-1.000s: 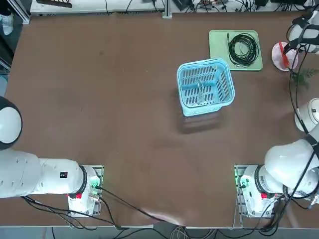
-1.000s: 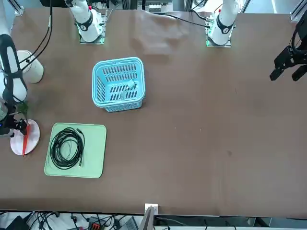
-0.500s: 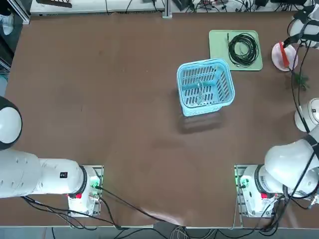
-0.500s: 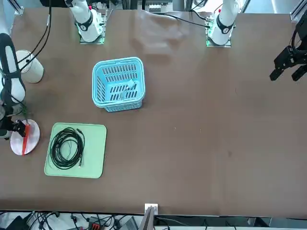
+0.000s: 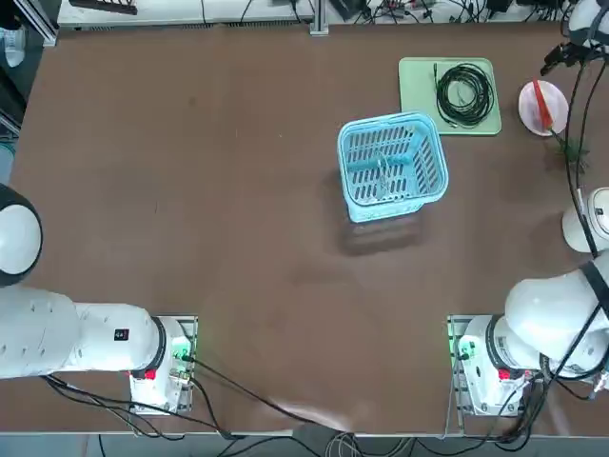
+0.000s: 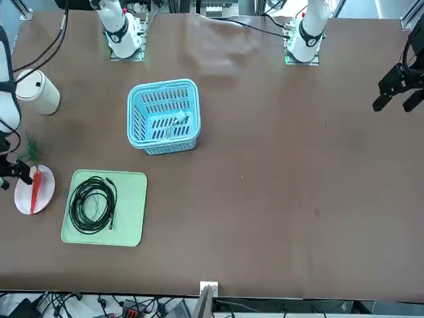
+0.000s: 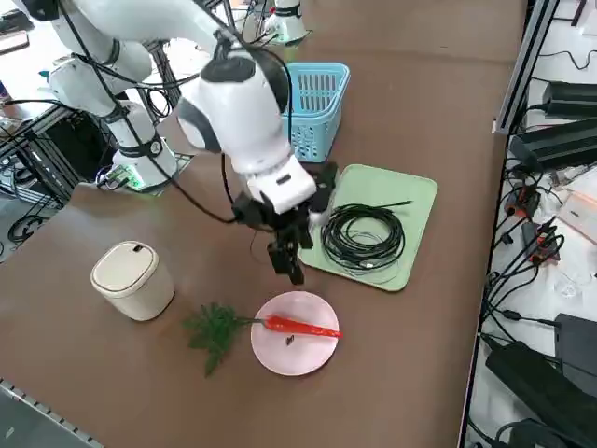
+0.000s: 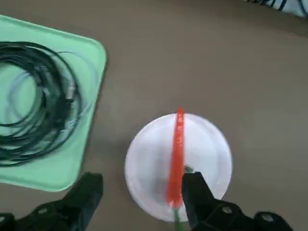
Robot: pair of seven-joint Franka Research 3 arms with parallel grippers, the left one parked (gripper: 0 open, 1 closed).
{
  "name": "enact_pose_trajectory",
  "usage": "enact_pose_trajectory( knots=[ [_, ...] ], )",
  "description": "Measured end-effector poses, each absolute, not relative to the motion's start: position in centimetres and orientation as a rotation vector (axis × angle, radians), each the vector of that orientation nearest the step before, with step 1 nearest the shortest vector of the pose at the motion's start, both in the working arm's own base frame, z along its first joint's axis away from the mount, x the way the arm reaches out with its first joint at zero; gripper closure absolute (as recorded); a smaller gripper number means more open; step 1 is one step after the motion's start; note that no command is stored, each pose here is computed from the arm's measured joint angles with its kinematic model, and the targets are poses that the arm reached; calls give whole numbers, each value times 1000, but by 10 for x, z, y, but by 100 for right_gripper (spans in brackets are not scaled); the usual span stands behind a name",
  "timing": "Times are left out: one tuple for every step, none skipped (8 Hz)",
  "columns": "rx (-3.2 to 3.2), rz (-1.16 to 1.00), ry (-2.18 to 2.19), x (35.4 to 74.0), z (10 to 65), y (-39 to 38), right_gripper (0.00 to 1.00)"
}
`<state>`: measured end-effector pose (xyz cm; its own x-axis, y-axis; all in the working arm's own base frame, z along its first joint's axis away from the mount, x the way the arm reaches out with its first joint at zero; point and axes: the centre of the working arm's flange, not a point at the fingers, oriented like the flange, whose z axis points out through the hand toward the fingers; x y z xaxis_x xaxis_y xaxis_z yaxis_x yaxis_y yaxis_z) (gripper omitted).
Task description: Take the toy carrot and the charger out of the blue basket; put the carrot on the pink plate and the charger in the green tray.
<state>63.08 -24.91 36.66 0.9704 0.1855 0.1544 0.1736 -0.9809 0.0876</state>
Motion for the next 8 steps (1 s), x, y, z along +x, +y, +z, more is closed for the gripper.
enact_pose_trajectory(
  knots=[
    [3083, 177, 231, 627, 387, -225, 0],
    [3108, 114, 187, 625, 408, -196, 0],
    [3122, 65, 144, 622, 431, -161, 0],
    [3128, 25, 99, 618, 455, -122, 0],
    [3128, 0, 56, 612, 477, -78, 0],
    [3125, -11, 24, 605, 495, -31, 0],
    [3122, -9, -4, 597, 508, 13, 0],
    [3119, -5, -16, 589, 513, 54, 0]
  ],
)
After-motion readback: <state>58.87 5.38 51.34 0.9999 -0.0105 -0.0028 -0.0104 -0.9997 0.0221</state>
